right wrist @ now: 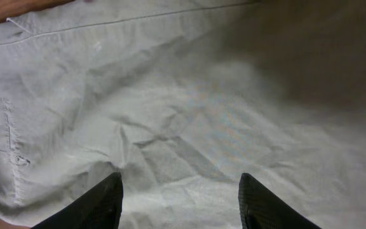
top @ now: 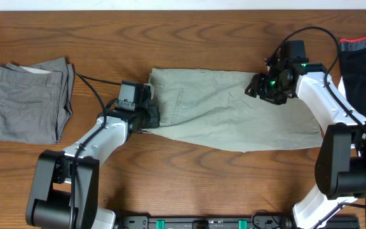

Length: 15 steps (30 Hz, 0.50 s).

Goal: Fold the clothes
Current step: 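Reach the left gripper to the khaki trousers' left end and grasp, then pull the khaki trousers' ends apart with both grippers to stretch flat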

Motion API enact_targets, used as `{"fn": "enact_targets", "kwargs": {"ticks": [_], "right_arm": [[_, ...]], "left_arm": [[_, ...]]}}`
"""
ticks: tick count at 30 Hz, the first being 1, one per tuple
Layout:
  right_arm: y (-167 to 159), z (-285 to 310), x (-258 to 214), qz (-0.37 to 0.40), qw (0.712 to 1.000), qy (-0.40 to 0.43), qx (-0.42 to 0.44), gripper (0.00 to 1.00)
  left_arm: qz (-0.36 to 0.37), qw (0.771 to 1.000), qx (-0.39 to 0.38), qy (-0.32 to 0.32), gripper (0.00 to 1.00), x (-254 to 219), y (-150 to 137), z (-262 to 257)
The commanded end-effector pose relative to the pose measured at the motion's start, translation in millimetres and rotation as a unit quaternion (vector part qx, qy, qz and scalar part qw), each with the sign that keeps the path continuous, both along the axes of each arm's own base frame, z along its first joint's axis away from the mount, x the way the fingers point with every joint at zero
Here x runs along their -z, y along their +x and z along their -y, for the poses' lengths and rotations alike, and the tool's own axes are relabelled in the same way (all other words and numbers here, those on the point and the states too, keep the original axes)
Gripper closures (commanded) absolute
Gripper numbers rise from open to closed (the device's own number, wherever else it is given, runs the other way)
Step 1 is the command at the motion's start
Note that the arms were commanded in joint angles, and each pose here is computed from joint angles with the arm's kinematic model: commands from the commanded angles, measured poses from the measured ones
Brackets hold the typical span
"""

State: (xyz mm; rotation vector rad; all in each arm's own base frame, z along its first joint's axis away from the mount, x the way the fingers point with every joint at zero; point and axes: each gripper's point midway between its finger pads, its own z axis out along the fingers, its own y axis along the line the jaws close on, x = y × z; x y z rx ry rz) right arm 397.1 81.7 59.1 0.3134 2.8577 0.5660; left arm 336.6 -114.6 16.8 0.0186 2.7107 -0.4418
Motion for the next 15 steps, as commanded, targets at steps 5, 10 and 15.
{"fn": "enact_targets", "kwargs": {"ticks": [5, 10, 15], "right_arm": [[2.9, -1.0, -6.1, 0.011, 1.0, 0.003, -0.006, 0.44], [2.8, -1.0, -6.0, 0.01, 1.0, 0.003, -0.006, 0.44], [0.1, -0.8, -5.2, 0.005, 1.0, 0.002, -0.006, 0.44]], "left_arm": [[-0.025, 0.999, 0.003, 0.024, 0.94, 5.7, -8.7, -8.5], [-0.044, 0.999, 0.003, 0.028, 0.94, 11.9, -16.4, -10.2], [-0.091, 0.995, -0.014, 0.028, 0.94, 27.1, -31.3, -12.6]]}}
